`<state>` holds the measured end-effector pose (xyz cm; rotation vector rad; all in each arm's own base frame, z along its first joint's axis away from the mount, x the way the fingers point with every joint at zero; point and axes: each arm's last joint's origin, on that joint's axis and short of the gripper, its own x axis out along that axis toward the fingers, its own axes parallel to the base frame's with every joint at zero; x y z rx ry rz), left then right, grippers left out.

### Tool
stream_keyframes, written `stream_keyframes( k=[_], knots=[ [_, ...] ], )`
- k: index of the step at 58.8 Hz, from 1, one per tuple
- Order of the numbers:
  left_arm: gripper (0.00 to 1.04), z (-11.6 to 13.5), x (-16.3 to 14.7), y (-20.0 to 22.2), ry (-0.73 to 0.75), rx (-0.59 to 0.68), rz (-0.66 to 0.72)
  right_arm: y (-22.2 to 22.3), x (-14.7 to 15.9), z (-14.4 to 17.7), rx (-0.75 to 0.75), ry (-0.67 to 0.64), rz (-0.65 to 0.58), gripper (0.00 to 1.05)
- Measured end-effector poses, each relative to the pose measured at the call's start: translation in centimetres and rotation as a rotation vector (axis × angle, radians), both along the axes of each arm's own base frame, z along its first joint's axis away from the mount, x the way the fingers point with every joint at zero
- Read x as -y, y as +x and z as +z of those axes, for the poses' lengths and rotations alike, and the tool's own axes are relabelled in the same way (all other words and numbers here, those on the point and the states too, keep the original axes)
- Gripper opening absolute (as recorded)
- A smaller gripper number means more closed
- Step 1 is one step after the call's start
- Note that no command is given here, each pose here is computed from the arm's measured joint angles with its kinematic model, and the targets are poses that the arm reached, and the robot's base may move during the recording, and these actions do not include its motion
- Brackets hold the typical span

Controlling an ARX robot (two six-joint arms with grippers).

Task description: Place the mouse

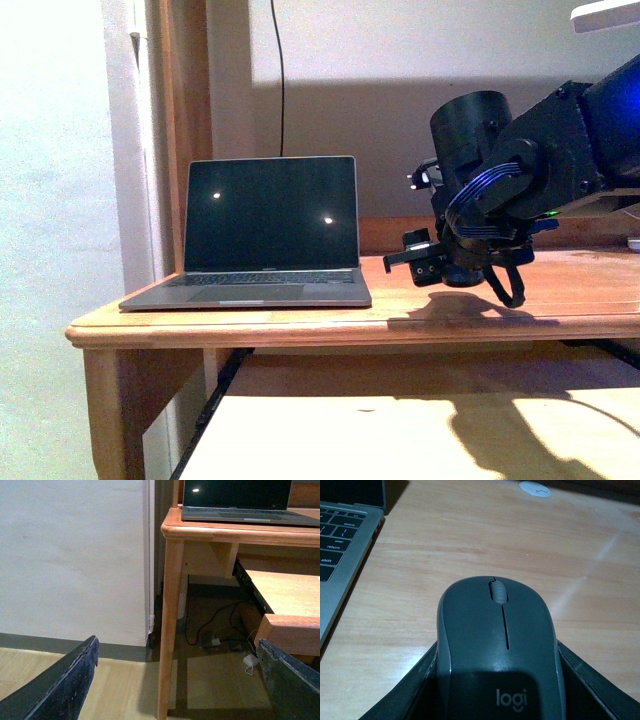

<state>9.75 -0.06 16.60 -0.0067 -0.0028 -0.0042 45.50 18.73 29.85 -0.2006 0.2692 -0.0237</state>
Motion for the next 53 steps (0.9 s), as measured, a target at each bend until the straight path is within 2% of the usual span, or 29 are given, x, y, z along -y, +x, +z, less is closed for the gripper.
stream_keyframes(
  k=[20, 22, 27, 35, 45, 53],
  knots=[
    [0.97, 0.0, 0.0, 0.0, 0.000, 0.000, 0.000, 1.8, -0.7, -1.4, -0.021, -0.033, -0.027, 0.55],
    [0.97, 0.0, 0.0, 0.0, 0.000, 0.000, 0.000, 1.9, -0.7, -1.6, -0.025, -0.036, -0.027, 0.59],
    [0.97, 0.0, 0.0, 0.0, 0.000, 0.000, 0.000, 2.1, -0.8, -2.1, -0.031, -0.041, -0.034, 0.79],
    [0.97, 0.0, 0.0, 0.0, 0.000, 0.000, 0.000, 2.2, -0.6, -1.7, 0.007, -0.007, -0.045, 0.98],
    [0.97, 0.0, 0.0, 0.0, 0.000, 0.000, 0.000, 1.7, 0.9, -0.5, 0.089, 0.128, 0.014, 0.97],
    [0.97, 0.0, 0.0, 0.0, 0.000, 0.000, 0.000, -2.1, 5.1, 2.3, 0.220, 0.252, 0.122, 0.97]
  ],
)
